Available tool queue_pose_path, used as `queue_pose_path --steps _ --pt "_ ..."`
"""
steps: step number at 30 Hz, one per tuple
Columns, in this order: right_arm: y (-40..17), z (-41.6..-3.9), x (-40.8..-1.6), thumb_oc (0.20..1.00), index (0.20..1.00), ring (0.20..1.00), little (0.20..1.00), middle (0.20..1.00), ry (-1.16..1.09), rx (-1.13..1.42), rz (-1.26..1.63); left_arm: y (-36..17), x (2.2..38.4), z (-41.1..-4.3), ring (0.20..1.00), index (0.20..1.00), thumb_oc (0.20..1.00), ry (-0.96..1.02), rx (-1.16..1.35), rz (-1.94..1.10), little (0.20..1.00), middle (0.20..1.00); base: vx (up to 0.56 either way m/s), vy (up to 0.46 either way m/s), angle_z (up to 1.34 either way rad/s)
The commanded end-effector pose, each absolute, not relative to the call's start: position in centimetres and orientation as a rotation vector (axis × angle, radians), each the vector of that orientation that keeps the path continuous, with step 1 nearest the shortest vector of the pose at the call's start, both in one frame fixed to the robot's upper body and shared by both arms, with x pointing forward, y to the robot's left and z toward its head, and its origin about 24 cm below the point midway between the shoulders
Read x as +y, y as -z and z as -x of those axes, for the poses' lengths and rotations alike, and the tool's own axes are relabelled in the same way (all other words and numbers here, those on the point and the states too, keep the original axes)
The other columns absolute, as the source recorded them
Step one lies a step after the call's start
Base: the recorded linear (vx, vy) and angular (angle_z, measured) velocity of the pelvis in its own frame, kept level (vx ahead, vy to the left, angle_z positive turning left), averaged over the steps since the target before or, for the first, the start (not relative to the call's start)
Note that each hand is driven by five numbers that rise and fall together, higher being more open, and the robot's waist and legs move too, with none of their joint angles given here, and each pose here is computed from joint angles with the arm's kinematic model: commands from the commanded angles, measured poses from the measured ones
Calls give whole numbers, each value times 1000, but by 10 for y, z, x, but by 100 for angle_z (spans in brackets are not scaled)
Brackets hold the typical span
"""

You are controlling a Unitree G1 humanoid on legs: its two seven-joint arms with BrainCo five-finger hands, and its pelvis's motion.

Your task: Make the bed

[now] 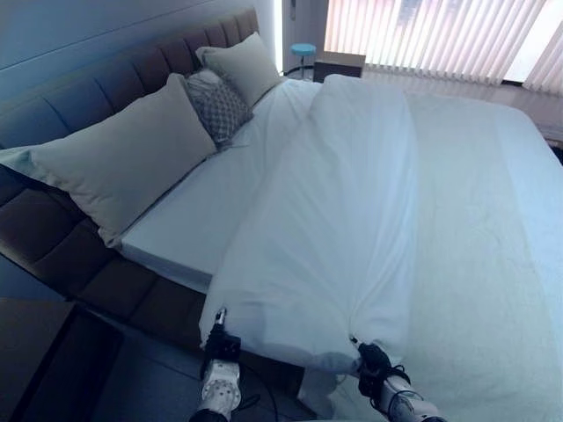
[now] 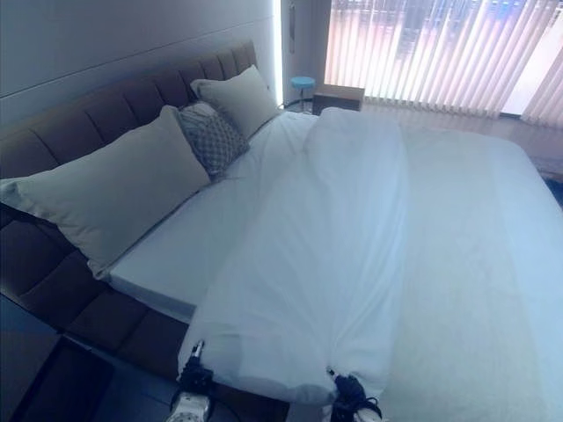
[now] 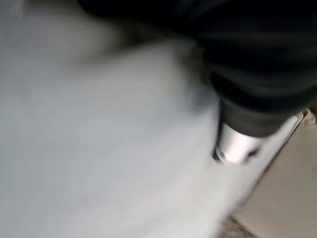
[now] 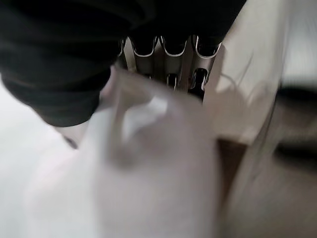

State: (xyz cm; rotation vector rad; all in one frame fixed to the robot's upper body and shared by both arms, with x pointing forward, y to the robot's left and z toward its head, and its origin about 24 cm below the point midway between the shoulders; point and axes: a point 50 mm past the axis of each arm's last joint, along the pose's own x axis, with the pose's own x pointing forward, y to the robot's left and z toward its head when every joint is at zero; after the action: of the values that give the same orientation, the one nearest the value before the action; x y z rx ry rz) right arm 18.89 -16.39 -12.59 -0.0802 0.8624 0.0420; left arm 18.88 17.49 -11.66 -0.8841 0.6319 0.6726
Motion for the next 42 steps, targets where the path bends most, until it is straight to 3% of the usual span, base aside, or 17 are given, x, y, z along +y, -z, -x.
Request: queue_pose_path --steps 1,4,9,15,22,23,29,35,39,42 --pt "134 -179 -178 1000 1000 1000 1000 1000 -227 914 462 127 219 -162 1000 1000 1000 -689 725 476 1000 1000 35 6 2" --pt "140 -169 -199 1000 1000 1000 1000 1000 -260 1003 655 143 220 -138 1000 1000 1000 -714 867 414 1000 1000 34 5 1" --pt "140 -159 -231 1000 1000 1000 1000 1000 -171 1083 697 155 224 -114 1000 1000 1000 -751 1008 332 1000 1000 33 -7 -3" --pt "136 -154 -252 1000 1000 1000 1000 1000 -66 1087 612 148 248 -111 1000 1000 1000 -890 947 313 1000 1000 41 -54 -8" --pt "80 -206 -251 1000 1000 1000 1000 1000 -80 706 438 89 270 -178 1000 1000 1000 -879 497 304 1000 1000 -80 -57 -1" --pt "59 -216 -251 1000 1000 1000 1000 1000 -79 596 356 63 270 -199 1000 1000 1000 -816 344 308 1000 1000 -126 -39 5" --pt "18 -235 -253 1000 1000 1000 1000 1000 18 314 -127 -4 268 -234 1000 1000 1000 -564 3 325 1000 1000 55 41 -14" --pt "-28 -262 -242 1000 1000 1000 1000 1000 43 40 -272 -93 254 -261 1000 1000 1000 -348 -400 357 1000 1000 160 194 -33" --pt "-73 -291 -206 1000 1000 1000 1000 1000 -29 -180 -401 -148 242 -269 1000 1000 1000 -236 -623 321 1000 1000 19 342 -101" --pt "-127 -320 -168 1000 1000 1000 1000 1000 -140 -346 -413 -179 214 -289 1000 1000 1000 -35 -690 389 1000 1000 -132 291 -64"
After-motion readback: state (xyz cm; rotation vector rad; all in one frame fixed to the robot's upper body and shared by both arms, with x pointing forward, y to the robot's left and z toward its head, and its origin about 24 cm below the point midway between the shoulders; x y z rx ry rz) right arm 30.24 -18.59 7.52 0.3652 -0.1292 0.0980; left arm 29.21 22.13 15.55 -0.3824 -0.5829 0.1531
